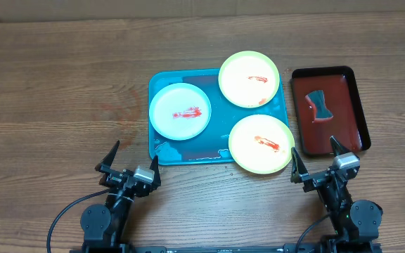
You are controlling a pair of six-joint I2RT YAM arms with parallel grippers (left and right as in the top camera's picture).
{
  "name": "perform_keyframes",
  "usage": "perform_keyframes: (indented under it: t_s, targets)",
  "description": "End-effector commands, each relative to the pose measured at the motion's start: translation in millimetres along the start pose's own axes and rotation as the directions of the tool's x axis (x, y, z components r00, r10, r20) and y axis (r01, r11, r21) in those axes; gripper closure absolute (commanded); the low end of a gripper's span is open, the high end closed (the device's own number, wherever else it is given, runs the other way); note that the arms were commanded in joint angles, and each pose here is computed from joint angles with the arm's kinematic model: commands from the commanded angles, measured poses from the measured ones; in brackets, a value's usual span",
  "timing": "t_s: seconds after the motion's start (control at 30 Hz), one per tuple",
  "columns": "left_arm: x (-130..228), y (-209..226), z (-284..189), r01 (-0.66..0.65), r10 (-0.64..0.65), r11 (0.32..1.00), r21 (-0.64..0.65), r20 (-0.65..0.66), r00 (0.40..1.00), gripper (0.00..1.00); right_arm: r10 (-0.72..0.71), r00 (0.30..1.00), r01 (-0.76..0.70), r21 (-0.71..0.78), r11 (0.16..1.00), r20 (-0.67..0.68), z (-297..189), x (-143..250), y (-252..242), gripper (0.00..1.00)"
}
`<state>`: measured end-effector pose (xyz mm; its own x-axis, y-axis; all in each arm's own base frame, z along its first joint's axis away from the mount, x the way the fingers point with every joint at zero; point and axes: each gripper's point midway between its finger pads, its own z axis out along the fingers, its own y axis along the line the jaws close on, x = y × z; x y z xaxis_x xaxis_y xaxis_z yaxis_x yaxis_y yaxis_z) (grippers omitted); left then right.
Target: Clean dirty plates on tray and stack at the side
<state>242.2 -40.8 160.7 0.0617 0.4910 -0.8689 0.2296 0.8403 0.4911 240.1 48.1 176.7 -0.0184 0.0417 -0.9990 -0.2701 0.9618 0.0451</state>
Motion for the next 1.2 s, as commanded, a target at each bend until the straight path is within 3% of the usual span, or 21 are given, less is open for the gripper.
perform_keyframes:
  t_s: [0.0,0.53,0.67,0.83,0.93,1.17]
  targets:
    - [1,3,-1,-0.009,0.009,1.000,-0.018,-0.002,1.000,0.00,0.004,1.000,-0.004,-0.012,1.000,0.004,0,2,2,0.00]
    - [-4,0,-1,-0.018,0.018,1.000,0.002,0.024,1.000,0.00,0.004,1.000,-0.004,-0.014,1.000,0.004,0,2,3,0.00]
    - [-3,3,-1,-0.080,0.080,0.997,-0.015,0.016,0.997,0.00,0.013,1.000,-0.013,-0.015,1.000,0.003,0,2,3,0.00]
    - [-16,-18,-2,-0.085,0.075,0.991,0.102,0.097,0.992,0.00,0.106,0.994,-0.106,-0.016,0.994,0.002,0,2,3,0.00]
    - [-24,-33,-6,-0.077,0.048,0.979,0.188,0.151,0.987,0.00,0.112,0.994,-0.112,-0.039,0.993,-0.001,0,-1,7,0.00]
    - [-44,-17,-8,0.083,-0.107,0.982,0.170,0.138,0.985,0.00,0.121,0.992,-0.123,-0.053,0.991,-0.045,-8,-35,14,0.00]
